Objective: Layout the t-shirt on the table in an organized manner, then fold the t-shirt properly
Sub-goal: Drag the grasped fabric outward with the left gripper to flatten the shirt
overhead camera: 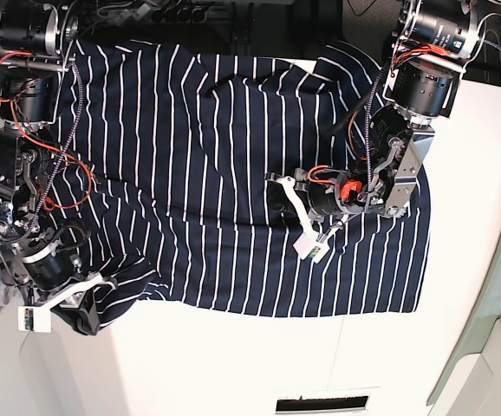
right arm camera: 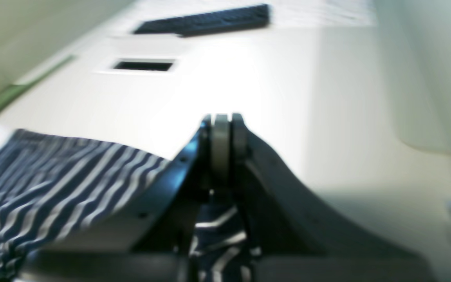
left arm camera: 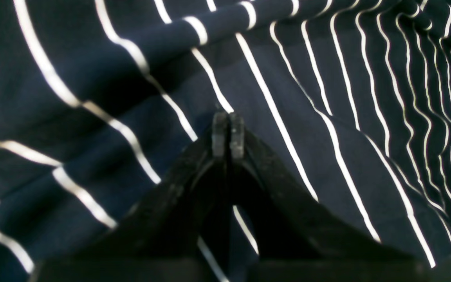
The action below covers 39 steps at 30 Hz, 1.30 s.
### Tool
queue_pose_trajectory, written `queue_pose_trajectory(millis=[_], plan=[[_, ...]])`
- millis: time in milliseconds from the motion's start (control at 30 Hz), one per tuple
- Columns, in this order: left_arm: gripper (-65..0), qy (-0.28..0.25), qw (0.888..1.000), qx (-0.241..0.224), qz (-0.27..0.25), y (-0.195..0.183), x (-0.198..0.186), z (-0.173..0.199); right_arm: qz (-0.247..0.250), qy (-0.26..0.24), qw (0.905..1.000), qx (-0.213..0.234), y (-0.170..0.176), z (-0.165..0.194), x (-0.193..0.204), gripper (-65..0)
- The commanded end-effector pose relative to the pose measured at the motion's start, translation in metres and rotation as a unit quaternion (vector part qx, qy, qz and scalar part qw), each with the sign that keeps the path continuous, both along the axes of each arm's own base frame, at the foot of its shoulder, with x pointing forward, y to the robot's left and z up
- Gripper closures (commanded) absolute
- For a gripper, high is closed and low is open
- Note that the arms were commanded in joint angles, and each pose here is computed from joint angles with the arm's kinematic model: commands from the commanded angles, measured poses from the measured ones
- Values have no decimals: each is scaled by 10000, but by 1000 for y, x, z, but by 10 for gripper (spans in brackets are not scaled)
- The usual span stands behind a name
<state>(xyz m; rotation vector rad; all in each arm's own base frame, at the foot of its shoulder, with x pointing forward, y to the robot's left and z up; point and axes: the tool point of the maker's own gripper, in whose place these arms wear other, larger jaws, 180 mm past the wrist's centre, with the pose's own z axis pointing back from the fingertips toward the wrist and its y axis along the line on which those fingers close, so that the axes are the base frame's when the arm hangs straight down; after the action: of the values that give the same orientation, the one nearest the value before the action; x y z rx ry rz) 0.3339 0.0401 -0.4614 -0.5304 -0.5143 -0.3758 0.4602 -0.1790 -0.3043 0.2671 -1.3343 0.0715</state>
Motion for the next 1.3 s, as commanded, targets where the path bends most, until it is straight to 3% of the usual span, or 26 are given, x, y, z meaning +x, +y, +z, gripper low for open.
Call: queue_pose_trajectory(millis=[0,33,100,167,267,400,467,567,700,833,1033,1267], plan=[[0,-129,9999,11,-33,0,9,8,-266,-161,9995,-46,-14,12,8,-152],[0,-129,9999,9,-33,0,9,8,-559,-33,9984,-71,-25,3,8,-213],[0,-124,9999,14,-35,0,8,8,-1123,196,9934,-82,-46,-11,7,-270],[0,-126,9999,13,-35,0,9,8,-1482,370,9882,-103,-60,-22,4,-279],[0,-126,9999,16,-35,0,9,8,-1567,584,9858,-132,-66,-34,-2,-278],[0,-134,9999,62,-20,5,9,8,-1500,931,9842,-159,-62,-49,-12,-276],[0,-154,9999,74,8,11,13,11,-1474,989,9839,-193,-60,-54,-20,-232],[0,-329,9994,-29,77,24,25,31,-1432,1007,9841,-297,-59,-58,-36,0],[0,-958,9954,-9,12,44,41,73,-1082,1013,9871,-611,-56,-63,-64,0],[0,-1317,9909,289,-28,69,45,96,-796,1044,9874,-880,-58,-65,-88,0],[0,-864,9919,929,97,126,14,67,-67,1328,9875,-852,-43,-81,-122,0],[0,-315,9909,1310,30,156,-44,25,178,2094,9746,-770,-46,-127,-159,0]])
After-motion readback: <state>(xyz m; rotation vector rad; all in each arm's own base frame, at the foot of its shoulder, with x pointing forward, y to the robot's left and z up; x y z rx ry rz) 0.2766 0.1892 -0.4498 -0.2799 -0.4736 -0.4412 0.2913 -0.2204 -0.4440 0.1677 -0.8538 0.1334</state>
